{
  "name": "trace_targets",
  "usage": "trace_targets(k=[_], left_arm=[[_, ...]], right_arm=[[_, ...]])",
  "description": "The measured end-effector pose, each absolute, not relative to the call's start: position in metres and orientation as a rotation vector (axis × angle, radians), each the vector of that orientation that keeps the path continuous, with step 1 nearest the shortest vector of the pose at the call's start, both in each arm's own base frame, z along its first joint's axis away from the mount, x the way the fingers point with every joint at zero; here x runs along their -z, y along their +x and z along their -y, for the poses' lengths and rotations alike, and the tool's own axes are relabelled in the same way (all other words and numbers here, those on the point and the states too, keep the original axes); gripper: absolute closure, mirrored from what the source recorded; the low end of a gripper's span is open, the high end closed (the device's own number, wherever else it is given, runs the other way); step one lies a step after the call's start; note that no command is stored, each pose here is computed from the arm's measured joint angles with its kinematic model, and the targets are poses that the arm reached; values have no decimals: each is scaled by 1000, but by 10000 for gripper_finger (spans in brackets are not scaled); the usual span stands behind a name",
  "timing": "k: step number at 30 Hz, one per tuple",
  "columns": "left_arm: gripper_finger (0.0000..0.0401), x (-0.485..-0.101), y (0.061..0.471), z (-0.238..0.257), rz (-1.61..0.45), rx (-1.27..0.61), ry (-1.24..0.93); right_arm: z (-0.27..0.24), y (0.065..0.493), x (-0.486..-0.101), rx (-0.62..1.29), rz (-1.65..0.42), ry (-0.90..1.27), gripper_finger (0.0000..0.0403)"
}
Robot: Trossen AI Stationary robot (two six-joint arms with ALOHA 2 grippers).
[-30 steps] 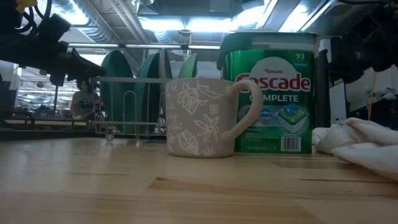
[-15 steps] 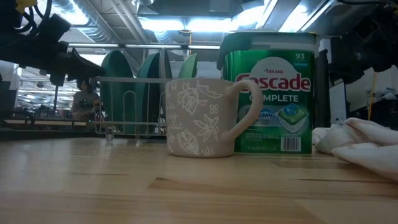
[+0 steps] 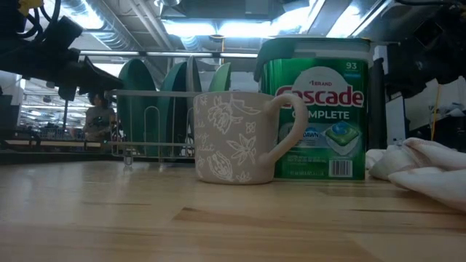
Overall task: Sort dishes
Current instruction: Return to Home Position
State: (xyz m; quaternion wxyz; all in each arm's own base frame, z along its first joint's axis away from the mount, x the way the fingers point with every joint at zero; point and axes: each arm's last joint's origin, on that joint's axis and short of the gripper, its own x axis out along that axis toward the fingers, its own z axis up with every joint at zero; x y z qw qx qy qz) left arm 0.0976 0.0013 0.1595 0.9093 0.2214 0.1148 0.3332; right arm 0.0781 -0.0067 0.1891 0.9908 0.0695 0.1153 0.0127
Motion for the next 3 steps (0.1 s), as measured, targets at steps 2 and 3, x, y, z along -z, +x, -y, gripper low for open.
trace_targets(k=[2,3], left_arm=[[317,-160,98,-1,-237,-687,456],[317,-160,98,-1,-237,-687,456]], right_arm=[[7,78,-189,-25,-231,139,260],[7,78,-189,-25,-231,139,260]])
